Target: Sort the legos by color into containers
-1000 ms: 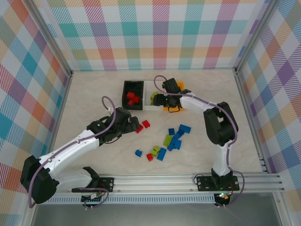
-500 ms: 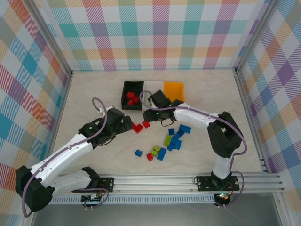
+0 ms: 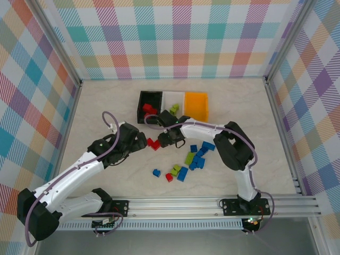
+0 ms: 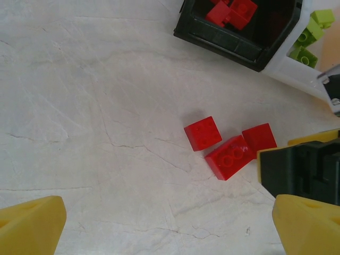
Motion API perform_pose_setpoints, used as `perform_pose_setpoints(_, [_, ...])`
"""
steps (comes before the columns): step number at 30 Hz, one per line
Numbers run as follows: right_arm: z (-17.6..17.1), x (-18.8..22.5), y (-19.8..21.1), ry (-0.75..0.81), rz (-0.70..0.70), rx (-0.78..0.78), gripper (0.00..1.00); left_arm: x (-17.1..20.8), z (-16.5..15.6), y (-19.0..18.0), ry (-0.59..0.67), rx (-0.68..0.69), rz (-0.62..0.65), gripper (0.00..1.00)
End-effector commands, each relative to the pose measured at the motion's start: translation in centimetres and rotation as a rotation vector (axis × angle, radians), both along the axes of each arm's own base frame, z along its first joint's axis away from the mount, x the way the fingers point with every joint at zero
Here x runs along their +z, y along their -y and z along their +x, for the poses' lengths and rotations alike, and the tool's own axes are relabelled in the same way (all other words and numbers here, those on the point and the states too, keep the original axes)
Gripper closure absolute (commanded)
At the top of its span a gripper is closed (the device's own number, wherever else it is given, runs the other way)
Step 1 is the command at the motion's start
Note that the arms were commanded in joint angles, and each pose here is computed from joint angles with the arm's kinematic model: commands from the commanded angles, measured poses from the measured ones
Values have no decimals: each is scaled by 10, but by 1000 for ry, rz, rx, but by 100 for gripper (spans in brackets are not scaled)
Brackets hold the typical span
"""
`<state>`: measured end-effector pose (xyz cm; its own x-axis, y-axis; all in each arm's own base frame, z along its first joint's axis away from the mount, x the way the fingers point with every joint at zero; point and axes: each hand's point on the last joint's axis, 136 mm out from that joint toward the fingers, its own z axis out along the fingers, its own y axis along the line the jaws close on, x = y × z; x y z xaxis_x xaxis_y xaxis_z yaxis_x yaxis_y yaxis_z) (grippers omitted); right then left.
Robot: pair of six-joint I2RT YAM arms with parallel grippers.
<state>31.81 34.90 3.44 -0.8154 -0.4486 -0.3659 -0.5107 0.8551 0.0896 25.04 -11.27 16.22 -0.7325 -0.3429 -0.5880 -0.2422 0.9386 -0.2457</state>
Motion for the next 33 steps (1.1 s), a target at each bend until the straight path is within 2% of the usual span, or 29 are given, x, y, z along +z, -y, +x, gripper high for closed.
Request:
perform_pose_setpoints(1, [3, -3, -5, 11, -37, 34, 42, -7, -5, -8, -21, 15, 17, 0])
perform_pose_setpoints(9, [8, -21, -9, 0, -85, 40, 45, -6, -5, -9, -22, 17, 15, 0])
perform_pose_setpoints(18, [7, -14, -7, 28, -59, 30, 66, -6, -5, -9, -22, 21, 11, 0])
perform_pose_setpoints(22, [10, 15, -13, 80, 15, 31, 69, -9, -5, -11, -25, 28, 22, 0])
perform_pose_setpoints(27, [22, 79, -26, 184, 122, 45, 69, -14, -6, -13, -35, 36, 21, 0])
perform_pose_setpoints(30, [41, 112, -37, 237, 176, 46, 68, -16, -6, -13, -37, 41, 20, 0])
perform_pose_setpoints(33, [69, 127, -47, 270, 201, 24, 68, -20, -7, -13, -44, 45, 19, 0])
